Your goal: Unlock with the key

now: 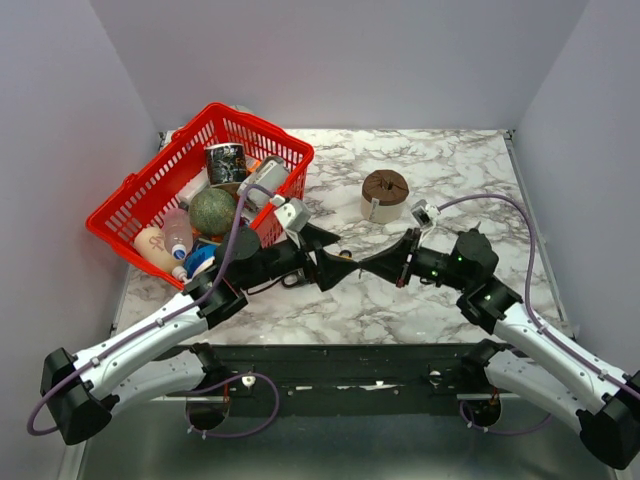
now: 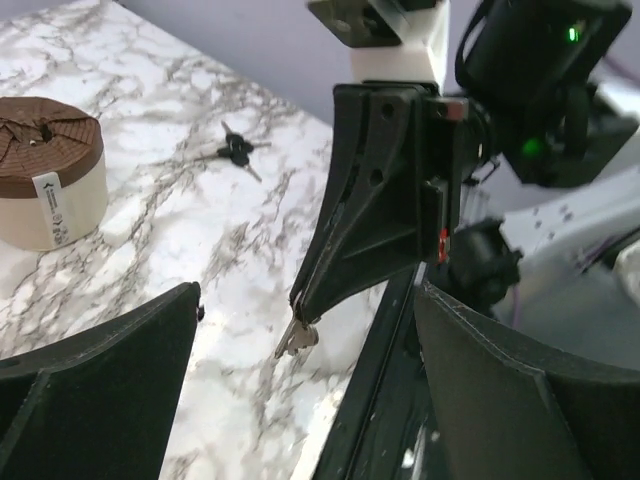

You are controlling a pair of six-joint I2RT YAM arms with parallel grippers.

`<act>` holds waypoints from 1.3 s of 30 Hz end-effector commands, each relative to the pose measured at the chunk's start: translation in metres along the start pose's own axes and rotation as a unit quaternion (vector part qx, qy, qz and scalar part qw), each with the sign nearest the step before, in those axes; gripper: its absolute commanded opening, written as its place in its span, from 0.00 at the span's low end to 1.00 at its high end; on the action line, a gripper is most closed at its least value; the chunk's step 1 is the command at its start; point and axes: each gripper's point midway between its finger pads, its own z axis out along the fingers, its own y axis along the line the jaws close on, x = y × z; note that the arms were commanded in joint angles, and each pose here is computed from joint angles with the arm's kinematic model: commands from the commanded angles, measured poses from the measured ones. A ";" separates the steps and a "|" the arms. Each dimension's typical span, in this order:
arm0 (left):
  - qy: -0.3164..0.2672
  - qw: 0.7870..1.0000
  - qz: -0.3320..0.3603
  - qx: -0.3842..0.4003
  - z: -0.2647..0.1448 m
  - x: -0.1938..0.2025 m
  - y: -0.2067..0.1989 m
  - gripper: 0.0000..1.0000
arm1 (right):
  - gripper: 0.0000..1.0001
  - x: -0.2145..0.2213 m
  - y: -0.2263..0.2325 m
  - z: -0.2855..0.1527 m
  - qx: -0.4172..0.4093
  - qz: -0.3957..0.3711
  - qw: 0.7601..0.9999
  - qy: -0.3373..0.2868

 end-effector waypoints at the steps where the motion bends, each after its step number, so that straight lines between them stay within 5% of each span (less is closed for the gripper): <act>1: -0.111 0.986 -0.122 -0.030 -0.003 -0.038 0.004 0.94 | 0.01 -0.050 0.034 -0.002 -0.062 -0.022 0.993 -0.101; 11: -0.118 0.967 -0.225 0.012 0.002 -0.029 -0.007 0.69 | 0.01 -0.060 0.044 -0.009 -0.082 -0.014 0.987 -0.138; 28: -0.115 0.961 -0.247 0.047 0.010 -0.022 -0.022 0.52 | 0.01 -0.064 0.040 -0.008 -0.078 0.007 0.984 -0.157; 39: -0.113 0.961 -0.248 0.047 0.012 -0.021 -0.023 0.17 | 0.01 -0.062 0.035 -0.008 -0.066 0.016 0.985 -0.159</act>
